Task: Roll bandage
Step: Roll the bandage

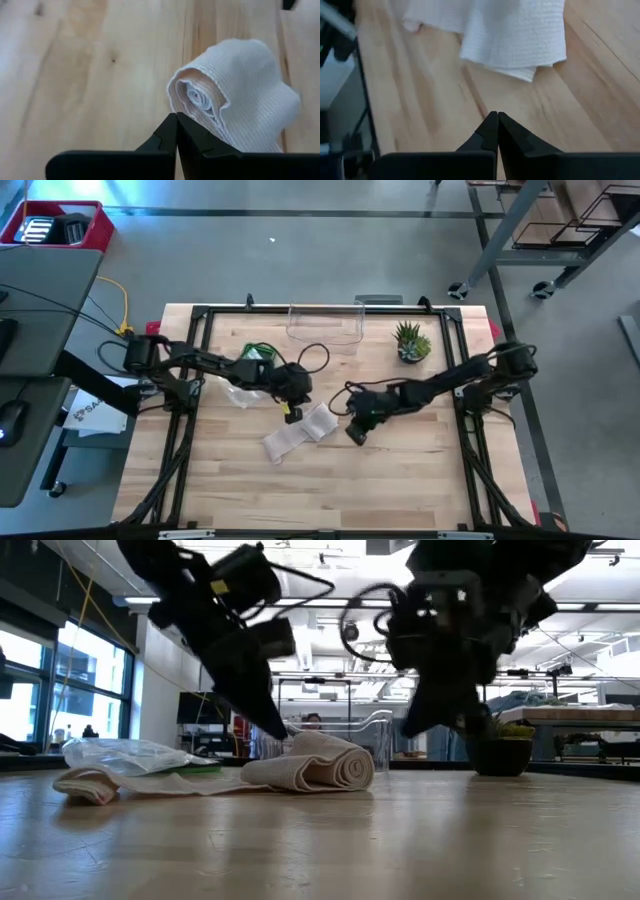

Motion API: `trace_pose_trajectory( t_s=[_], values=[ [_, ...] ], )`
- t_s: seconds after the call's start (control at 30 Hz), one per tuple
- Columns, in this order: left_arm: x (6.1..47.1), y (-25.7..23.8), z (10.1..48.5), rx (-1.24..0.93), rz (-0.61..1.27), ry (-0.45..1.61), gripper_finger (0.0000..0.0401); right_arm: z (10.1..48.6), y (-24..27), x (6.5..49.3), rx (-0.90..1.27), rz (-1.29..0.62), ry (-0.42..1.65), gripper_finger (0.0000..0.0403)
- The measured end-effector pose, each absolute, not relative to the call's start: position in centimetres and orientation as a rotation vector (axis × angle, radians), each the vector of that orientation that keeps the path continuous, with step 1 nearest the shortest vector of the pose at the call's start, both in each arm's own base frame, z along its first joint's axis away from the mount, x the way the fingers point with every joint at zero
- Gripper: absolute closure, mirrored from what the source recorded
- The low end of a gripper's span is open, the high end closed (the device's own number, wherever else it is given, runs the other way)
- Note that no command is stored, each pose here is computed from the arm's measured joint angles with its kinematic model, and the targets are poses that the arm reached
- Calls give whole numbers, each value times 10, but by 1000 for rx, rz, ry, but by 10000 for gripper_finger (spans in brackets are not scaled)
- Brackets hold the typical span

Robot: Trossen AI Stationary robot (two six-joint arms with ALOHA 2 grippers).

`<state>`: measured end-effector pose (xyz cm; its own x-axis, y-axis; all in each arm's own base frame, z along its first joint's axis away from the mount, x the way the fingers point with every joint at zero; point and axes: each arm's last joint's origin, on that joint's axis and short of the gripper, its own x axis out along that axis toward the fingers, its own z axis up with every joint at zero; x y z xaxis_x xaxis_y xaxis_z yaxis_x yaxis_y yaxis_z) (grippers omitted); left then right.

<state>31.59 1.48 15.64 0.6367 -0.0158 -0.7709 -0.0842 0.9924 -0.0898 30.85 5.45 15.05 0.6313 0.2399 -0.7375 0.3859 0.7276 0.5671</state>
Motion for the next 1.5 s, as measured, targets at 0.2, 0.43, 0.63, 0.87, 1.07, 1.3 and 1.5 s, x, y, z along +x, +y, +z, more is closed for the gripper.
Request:
trace_pose_trajectory(
  t_s=[0.2,0.43,0.63,0.87,1.07,1.3,1.5],
  values=[
    [333,14,144,-138,35,902,400,128,61,335,796,-207,927,403],
    [351,5,131,-137,-4,929,401,131,58,355,790,-239,929,403],
    [368,-7,126,-139,-17,904,401,142,59,362,768,-195,907,403],
    [366,3,140,-124,8,947,401,146,60,364,728,-164,923,403],
    [362,9,145,-120,-6,961,401,143,61,360,718,-122,997,403],
    [353,13,154,-74,11,1013,401,154,62,354,678,-34,1032,403],
    [327,24,171,-74,66,1118,401,184,56,327,517,-36,1109,403]
  ],
)
